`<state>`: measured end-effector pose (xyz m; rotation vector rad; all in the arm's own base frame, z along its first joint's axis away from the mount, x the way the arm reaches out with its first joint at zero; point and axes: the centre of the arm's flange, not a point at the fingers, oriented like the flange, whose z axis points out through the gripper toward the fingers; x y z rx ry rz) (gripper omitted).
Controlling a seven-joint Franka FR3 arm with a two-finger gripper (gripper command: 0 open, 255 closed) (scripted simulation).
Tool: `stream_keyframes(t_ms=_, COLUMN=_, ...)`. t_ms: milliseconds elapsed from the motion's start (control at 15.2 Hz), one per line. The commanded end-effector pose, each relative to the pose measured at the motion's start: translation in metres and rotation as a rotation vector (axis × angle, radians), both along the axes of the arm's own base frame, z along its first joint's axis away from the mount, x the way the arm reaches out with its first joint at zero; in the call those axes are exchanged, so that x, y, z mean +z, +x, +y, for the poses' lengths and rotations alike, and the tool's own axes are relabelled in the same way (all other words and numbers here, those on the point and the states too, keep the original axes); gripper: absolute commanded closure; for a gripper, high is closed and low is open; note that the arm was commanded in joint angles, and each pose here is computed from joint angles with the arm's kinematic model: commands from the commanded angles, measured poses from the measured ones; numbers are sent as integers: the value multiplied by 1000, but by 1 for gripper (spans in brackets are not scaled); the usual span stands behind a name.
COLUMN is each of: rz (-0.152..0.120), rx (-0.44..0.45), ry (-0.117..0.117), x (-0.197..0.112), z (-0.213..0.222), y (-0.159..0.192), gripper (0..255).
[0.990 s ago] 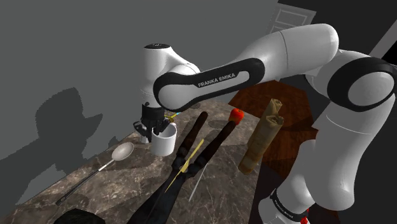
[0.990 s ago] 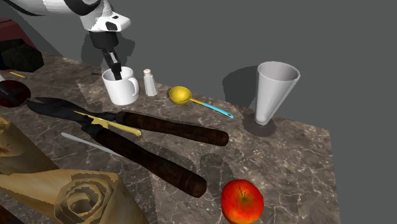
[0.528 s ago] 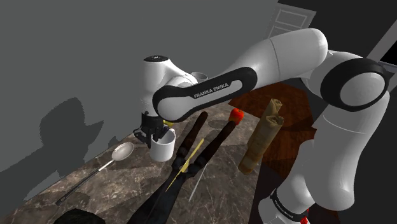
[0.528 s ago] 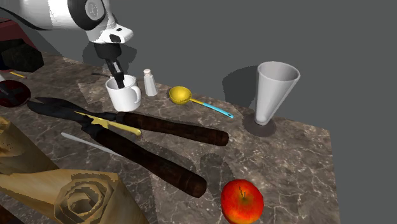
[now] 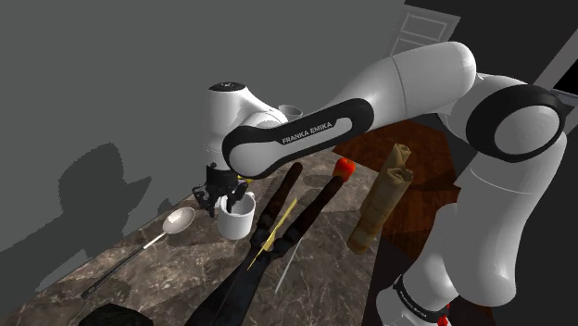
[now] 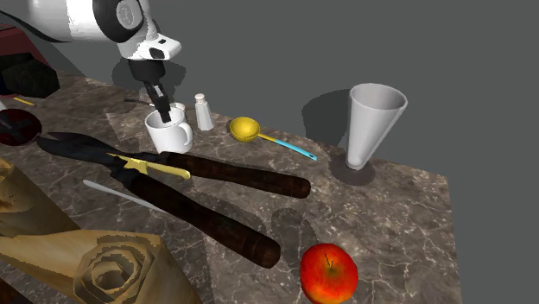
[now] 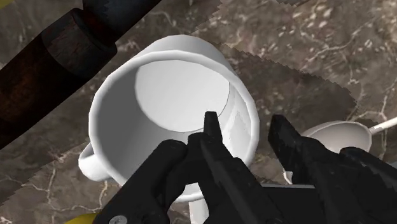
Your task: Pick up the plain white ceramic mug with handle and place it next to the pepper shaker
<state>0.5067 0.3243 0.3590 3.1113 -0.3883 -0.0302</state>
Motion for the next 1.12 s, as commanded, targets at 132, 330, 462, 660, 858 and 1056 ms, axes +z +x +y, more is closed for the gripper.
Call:
stream_keyframes(t_ms=132, rz=0, rx=0, ry=0, x=0, z=0, y=0, gripper=0)
stream_keyframes(t_ms=330, rz=0, rx=0, ry=0, x=13, z=0, y=0, gripper=0)
stream_keyframes(t_ms=462, rz=0, rx=0, ry=0, x=40, z=0, y=1, gripper=0)
stream_keyframes(t_ms=660, rz=0, rx=0, ry=0, x=50, z=0, y=1, gripper=0)
stream_keyframes(t_ms=858, rz=0, rx=0, ry=0, x=50, z=0, y=1, gripper=0)
stream_keyframes(t_ms=1056, rz=0, rx=0, ry=0, x=50, z=0, y=1, gripper=0)
